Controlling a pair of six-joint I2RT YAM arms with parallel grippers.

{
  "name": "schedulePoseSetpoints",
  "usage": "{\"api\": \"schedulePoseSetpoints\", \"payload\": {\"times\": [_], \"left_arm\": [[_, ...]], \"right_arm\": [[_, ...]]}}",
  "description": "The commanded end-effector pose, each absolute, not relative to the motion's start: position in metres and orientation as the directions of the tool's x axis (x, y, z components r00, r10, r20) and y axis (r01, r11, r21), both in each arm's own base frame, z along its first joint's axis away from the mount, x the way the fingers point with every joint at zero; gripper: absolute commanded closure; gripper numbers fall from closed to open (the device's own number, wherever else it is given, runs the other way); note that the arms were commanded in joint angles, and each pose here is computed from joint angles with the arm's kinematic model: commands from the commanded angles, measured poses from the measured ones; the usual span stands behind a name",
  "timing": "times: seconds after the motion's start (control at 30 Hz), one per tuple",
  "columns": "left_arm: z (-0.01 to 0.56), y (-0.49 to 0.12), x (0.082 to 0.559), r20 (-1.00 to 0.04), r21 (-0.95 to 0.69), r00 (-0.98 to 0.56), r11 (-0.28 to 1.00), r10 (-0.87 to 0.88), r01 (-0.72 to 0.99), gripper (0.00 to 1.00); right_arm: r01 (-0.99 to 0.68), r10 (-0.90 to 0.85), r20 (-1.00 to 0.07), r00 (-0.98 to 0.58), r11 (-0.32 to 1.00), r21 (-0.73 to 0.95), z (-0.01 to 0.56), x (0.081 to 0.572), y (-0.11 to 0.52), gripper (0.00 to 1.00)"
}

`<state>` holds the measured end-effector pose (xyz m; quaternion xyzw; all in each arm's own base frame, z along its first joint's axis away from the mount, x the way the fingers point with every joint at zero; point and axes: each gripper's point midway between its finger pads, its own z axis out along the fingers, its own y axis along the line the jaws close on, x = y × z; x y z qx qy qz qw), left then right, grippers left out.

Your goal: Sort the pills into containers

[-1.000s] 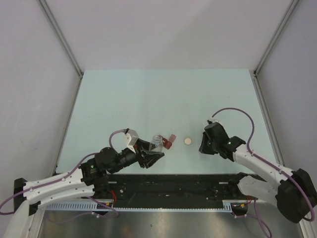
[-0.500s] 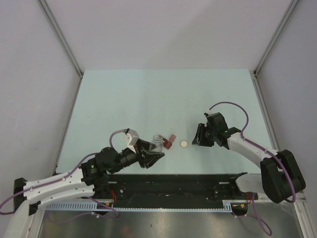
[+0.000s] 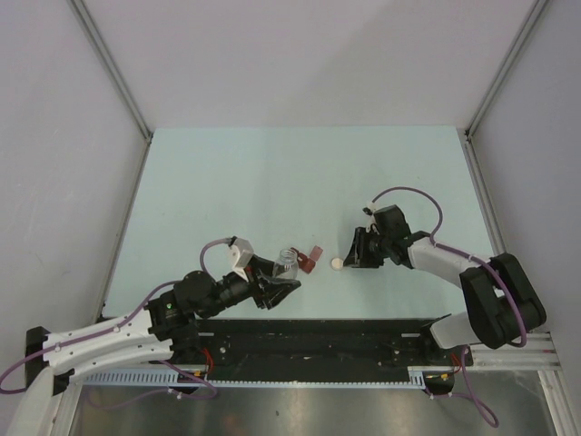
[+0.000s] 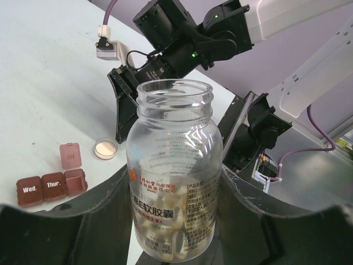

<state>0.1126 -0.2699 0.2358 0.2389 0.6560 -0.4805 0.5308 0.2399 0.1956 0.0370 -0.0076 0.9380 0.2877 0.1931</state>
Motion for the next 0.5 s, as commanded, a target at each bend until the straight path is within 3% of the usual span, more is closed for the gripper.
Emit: {"api": "schedulePoseSetpoints", "payload": {"times": [0.0, 0.27, 0.47], "left_arm": [[0.246, -0.27, 0.11, -0.92, -0.386, -0.315, 0.4, -0.234, 0.831, 1.0], [0.246, -0.268, 0.109, -0.919, -0.386, -0.312, 0.398, -0.239, 0.832, 1.0], [0.246, -0.266, 0.109, -0.919, -0.387, -0.31, 0.398, -0.245, 0.832, 1.0]], "right_arm": [[-0.174, 0.092, -0.417, -0.904, 0.812, 0.557, 0.047, 0.257, 0.205, 0.61], [-0.15, 0.103, -0.395, -0.913, 0.816, 0.558, 0.034, 0.261, 0.207, 0.59], [-0.128, 0.111, -0.388, -0.915, 0.833, 0.539, 0.027, 0.263, 0.202, 0.64]]}}
